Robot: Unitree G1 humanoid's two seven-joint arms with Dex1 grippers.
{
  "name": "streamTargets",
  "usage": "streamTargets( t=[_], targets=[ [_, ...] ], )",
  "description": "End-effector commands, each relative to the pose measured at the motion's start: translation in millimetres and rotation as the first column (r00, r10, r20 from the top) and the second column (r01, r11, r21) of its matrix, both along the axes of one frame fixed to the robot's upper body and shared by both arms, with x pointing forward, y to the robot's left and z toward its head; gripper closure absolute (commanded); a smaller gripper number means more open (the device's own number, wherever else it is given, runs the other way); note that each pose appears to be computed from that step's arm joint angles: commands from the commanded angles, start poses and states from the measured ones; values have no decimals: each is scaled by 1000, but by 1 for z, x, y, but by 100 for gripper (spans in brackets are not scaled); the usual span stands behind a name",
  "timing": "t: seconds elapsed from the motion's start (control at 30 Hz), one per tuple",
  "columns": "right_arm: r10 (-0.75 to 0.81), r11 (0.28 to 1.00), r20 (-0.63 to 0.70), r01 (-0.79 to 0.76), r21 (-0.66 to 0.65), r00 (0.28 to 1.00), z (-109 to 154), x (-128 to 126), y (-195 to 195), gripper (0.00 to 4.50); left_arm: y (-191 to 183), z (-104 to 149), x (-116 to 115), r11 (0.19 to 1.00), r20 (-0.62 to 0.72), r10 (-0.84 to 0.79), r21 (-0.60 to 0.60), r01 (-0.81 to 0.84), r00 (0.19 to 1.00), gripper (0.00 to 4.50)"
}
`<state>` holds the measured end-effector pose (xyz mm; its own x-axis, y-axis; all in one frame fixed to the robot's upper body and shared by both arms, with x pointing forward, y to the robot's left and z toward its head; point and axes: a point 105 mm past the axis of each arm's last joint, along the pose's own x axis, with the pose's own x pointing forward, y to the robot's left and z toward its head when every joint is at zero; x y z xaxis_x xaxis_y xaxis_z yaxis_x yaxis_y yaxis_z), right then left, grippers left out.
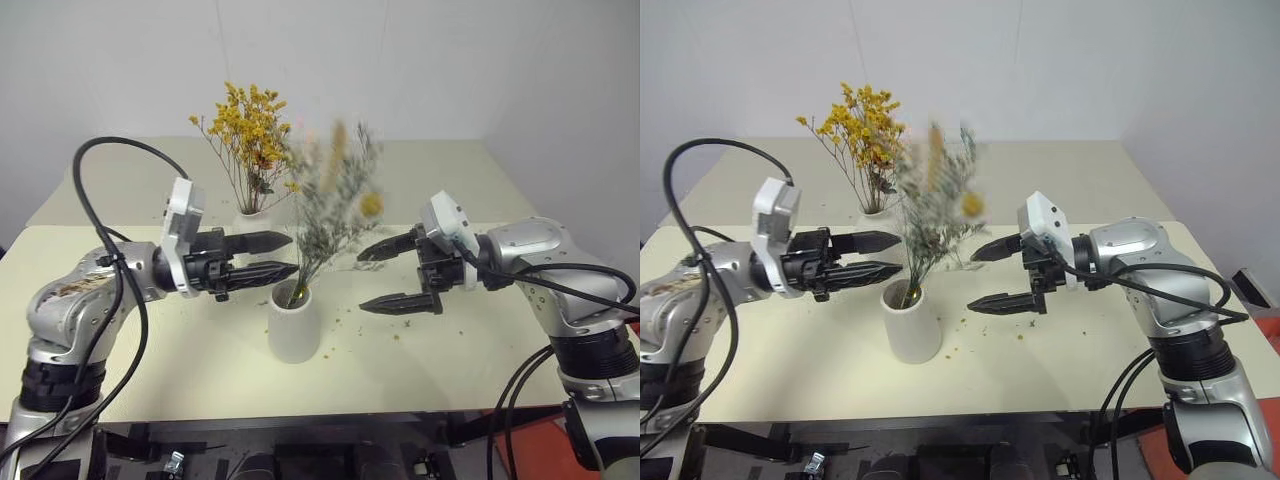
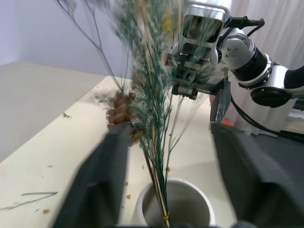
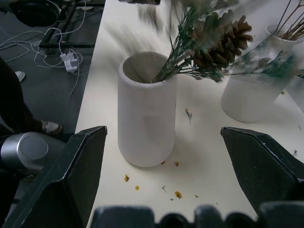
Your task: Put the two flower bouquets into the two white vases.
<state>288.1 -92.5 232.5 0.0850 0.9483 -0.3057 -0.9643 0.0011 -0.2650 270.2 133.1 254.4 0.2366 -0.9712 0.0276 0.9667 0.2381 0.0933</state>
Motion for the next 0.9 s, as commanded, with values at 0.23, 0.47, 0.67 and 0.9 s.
streamTargets(
  t=[0.23, 0.47, 0.67, 0.9],
  targets=[
    [32, 999, 66, -31, -15, 997, 11, -5, -1, 0, 34, 21, -23, 993, 81, 116, 0, -117, 990, 2],
    [12, 999, 49, -10, -44, 999, 5, -8, -13, 0, 66, 6, -30, 974, 78, 193, 102, -200, 978, 2],
    [-27, 997, 14, 28, -72, 1000, -4, -14, -31, 0, 86, -21, -30, 944, 74, 219, 237, -230, 973, 2],
    [-141, 987, -6, 140, -79, 990, -13, -16, -55, 0, 89, -29, -29, 937, 67, 200, 279, -211, 977, 2]
  ],
)
